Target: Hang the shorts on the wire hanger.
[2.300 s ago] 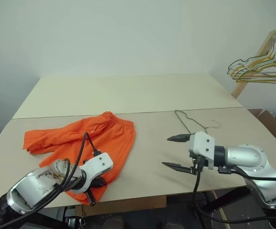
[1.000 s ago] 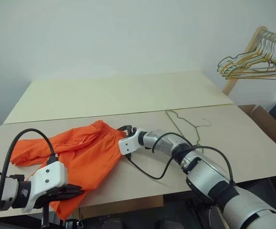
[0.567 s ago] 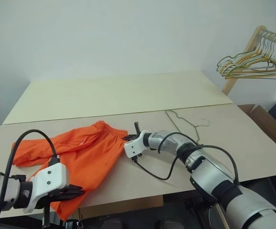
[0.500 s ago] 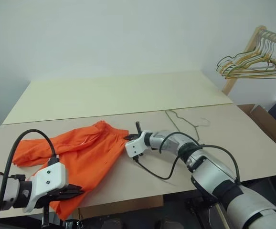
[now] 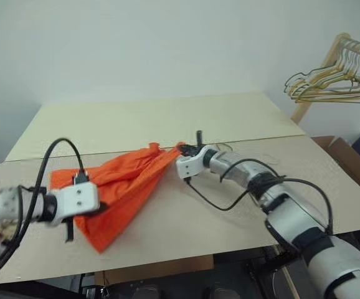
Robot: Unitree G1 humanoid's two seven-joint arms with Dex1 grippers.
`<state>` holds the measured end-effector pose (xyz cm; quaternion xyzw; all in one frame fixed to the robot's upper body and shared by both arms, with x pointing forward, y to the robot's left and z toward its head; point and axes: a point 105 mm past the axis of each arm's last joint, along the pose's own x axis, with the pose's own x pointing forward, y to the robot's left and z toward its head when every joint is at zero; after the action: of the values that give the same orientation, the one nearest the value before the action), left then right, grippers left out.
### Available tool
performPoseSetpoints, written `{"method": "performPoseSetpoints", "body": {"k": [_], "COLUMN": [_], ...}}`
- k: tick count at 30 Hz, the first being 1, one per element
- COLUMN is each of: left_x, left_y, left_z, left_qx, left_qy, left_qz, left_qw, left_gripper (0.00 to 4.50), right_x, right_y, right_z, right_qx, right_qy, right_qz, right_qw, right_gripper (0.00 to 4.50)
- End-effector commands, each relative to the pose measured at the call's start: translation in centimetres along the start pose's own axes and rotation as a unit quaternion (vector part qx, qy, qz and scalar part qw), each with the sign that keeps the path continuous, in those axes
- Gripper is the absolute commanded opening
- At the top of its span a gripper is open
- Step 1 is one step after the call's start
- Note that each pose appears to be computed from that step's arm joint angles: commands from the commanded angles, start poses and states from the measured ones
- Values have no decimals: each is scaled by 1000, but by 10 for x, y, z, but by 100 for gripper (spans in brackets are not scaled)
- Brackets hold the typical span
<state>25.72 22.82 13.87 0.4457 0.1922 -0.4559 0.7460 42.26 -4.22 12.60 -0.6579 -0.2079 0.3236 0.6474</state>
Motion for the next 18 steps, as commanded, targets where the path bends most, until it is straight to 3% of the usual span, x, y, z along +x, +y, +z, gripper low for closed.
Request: {"method": "performPoseSetpoints", "body": {"k": [1,9,12,14,18], "left_x": [0,-34,-50,-52,-33], "left_y": [5,-2,-7,-4,34], "left_z": [-16,-8,-7,-4,10], "left_qx": [8,65,92,103,99], "left_qy": [32,0,-1,-5,-40], "left_qz": [-9,-94,-137,-135,-29], "left_qw": [999,993,986,986,994], "left_gripper": [0,0,0,0,0], "right_x": [-38,-127,-161,-167,-138], "right_y": [-10,6,4,0,-30], "right_z": [-49,-1,27,36,31], "right_qx": [22,53,92,129,194], "right_qy": [88,-29,-109,-137,-140], "right_qz": [-3,164,235,250,185], "right_qw": [996,985,961,950,953], "right_gripper": [8,8,8,8,8]}}
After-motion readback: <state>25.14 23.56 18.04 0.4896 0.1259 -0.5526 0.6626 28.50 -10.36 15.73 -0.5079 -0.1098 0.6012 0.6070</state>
